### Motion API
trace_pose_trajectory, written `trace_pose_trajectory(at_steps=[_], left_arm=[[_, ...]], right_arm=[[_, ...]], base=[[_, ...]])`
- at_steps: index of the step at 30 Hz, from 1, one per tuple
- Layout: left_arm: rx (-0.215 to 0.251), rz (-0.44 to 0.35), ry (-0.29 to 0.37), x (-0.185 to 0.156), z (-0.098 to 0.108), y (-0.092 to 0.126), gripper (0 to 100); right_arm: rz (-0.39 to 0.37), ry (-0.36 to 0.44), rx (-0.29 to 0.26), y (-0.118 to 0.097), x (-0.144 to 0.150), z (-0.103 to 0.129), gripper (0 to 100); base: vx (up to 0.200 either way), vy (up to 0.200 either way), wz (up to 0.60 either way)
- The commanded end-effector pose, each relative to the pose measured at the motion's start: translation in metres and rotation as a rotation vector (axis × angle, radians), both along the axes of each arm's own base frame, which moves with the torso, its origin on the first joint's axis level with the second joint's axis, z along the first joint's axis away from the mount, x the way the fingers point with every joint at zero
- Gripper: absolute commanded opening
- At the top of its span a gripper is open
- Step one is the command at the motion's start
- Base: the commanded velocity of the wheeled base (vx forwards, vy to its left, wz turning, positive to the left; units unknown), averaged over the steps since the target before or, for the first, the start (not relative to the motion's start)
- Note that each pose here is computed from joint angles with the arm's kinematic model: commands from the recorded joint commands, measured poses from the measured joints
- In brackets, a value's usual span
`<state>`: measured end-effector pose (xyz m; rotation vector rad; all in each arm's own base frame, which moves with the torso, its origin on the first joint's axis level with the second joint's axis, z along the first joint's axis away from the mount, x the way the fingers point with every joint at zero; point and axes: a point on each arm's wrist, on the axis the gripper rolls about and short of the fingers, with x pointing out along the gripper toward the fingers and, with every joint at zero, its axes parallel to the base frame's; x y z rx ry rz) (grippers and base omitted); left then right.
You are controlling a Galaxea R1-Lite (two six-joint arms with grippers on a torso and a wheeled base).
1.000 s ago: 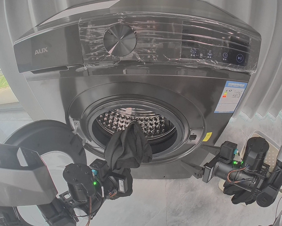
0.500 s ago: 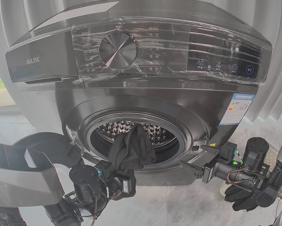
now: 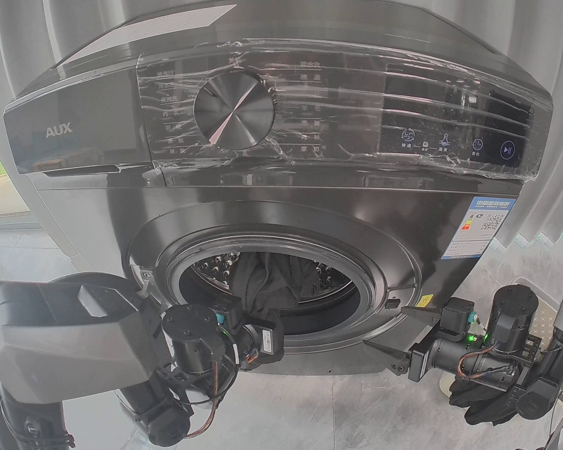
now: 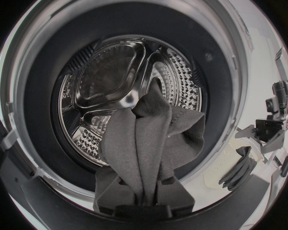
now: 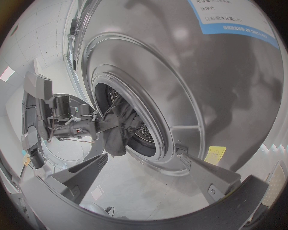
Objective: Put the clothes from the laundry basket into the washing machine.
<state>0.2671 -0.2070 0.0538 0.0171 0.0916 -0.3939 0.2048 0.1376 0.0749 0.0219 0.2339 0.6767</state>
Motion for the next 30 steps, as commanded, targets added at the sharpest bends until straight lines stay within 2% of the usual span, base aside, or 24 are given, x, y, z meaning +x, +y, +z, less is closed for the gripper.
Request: trace_pose_trajectory(at_steps=[1,7,9,11,13,21,30], left_arm=[[0.008,0.04,0.011,0.026,-0.021,0.001,0],[-0.011,-0.013,0.007,0.031,-0.02,0.0,0],[-0.045,-0.018,-0.005,0.04,-0.022,-0.006,0],[-0.1,-0.015,-0.012,0.049,-0.022,-0.012,0],[-0.128,-0.012,-0.017,0.055,-0.023,-0.016,0],[-0.13,-0.03,-0.015,0.061,-0.034,-0.024,0],[-0.158,-0.014,-0.064,0.078,-0.03,-0.031,0]], right_arm=[[0.027,0.017,-0.011,0.002,-0.007,-0.003,100],[0.038,0.019,-0.013,0.004,-0.008,-0.004,100],[0.039,0.021,-0.013,0.005,-0.008,-0.004,100],[0.042,0.023,-0.013,0.005,-0.009,-0.004,100],[0.047,0.023,-0.013,0.006,-0.009,-0.004,100],[0.048,0.024,-0.014,0.006,-0.009,-0.005,100],[0.049,0.027,-0.014,0.007,-0.009,-0.005,100]], base=[[0.0,0.0,0.0],[0.0,0.0,0.0],[0.0,0.0,0.0],[0.0,0.0,0.0],[0.0,0.0,0.0],[0.0,0.0,0.0],[0.0,0.0,0.0]])
